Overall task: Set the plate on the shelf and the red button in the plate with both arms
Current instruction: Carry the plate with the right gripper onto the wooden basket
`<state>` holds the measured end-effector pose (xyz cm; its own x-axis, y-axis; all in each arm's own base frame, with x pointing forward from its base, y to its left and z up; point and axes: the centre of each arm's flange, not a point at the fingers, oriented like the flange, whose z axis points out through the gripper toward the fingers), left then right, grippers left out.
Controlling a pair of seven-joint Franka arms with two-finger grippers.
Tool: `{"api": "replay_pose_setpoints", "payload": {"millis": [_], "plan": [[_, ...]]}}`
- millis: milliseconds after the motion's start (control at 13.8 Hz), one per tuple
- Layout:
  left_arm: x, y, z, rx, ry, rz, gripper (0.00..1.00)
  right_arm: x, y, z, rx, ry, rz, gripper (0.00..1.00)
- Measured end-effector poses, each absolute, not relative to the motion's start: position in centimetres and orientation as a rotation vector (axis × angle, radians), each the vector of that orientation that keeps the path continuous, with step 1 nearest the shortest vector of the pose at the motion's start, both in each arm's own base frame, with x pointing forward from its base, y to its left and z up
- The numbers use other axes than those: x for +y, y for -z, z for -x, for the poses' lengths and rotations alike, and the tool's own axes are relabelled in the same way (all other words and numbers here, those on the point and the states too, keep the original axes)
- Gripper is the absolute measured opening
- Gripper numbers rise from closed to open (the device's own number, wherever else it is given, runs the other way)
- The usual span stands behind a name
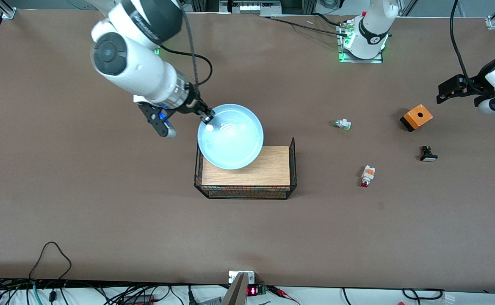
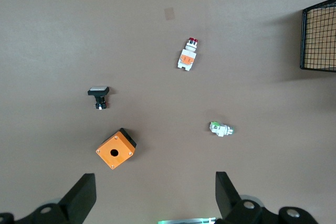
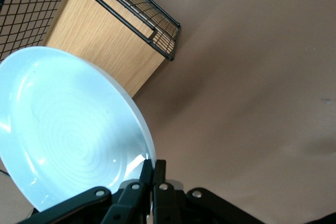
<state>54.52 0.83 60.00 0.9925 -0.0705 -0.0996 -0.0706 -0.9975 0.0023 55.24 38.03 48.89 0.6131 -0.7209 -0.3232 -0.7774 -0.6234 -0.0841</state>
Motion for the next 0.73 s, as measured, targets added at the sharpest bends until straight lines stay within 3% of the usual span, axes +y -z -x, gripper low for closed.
{"api": "replay_pose_setpoints", "payload": {"millis": [727], "plan": [[0.8, -59.9, -54.6, 0.111, -0.159, 3.134, 1.0, 39.8, -40.6, -57.4, 1.243, -0.296, 2.626, 0.03]]}}
